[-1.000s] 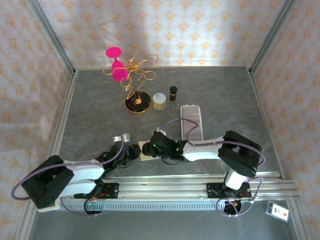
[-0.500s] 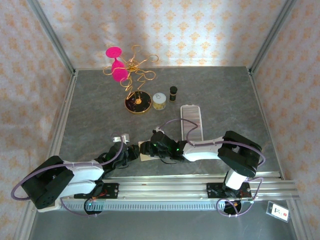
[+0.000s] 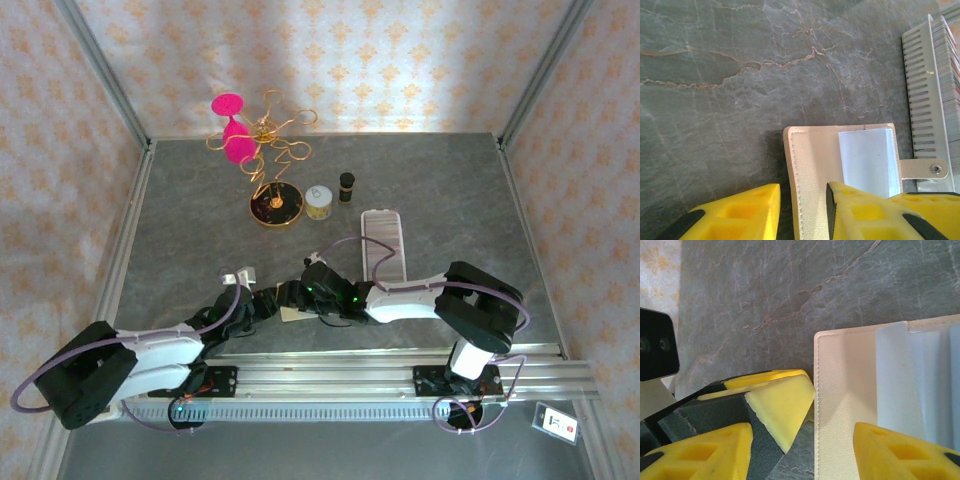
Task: Put the credit cards into the card holder
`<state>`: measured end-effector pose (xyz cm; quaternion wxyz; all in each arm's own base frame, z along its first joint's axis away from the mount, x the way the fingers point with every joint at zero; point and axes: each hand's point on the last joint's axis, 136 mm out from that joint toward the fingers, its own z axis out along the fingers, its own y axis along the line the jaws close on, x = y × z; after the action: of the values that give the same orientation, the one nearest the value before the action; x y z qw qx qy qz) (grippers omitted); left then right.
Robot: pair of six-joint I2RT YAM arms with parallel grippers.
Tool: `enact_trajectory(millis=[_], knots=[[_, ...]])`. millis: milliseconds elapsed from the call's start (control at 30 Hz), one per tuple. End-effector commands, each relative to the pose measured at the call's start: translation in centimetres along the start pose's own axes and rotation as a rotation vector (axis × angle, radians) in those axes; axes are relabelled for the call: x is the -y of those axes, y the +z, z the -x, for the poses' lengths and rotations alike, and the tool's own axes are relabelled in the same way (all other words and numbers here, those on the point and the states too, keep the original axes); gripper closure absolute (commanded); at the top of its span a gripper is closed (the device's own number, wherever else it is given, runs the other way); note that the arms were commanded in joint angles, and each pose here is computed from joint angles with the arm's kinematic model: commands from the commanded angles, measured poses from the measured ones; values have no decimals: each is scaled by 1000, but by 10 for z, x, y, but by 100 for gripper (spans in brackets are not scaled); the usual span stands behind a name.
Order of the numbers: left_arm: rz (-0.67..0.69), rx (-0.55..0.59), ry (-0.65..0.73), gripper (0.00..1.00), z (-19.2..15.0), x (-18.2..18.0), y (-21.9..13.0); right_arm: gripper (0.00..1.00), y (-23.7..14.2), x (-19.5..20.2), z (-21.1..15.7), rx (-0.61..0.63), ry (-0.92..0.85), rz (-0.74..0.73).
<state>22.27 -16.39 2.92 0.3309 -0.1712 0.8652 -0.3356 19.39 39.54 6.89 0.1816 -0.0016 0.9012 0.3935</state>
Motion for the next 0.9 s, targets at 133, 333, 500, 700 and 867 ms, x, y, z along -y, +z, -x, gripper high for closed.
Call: enact_trajectory(millis=[133, 333, 500, 700, 867], knots=[[156, 45, 50, 66, 6, -30, -7, 44, 5, -2, -3, -5, 2, 8], [237, 116, 1, 72, 15, -50, -19, 44, 7, -7, 1, 3, 7, 18], [295, 194, 18, 72, 32, -53, -33, 44, 10, -16, 3, 4, 1, 39], [358, 271, -17, 73, 46, -60, -48, 44, 17, -34, 7, 2, -3, 88], [350, 332, -80, 72, 54, -62, -57, 44, 23, -53, 14, 2, -19, 136]])
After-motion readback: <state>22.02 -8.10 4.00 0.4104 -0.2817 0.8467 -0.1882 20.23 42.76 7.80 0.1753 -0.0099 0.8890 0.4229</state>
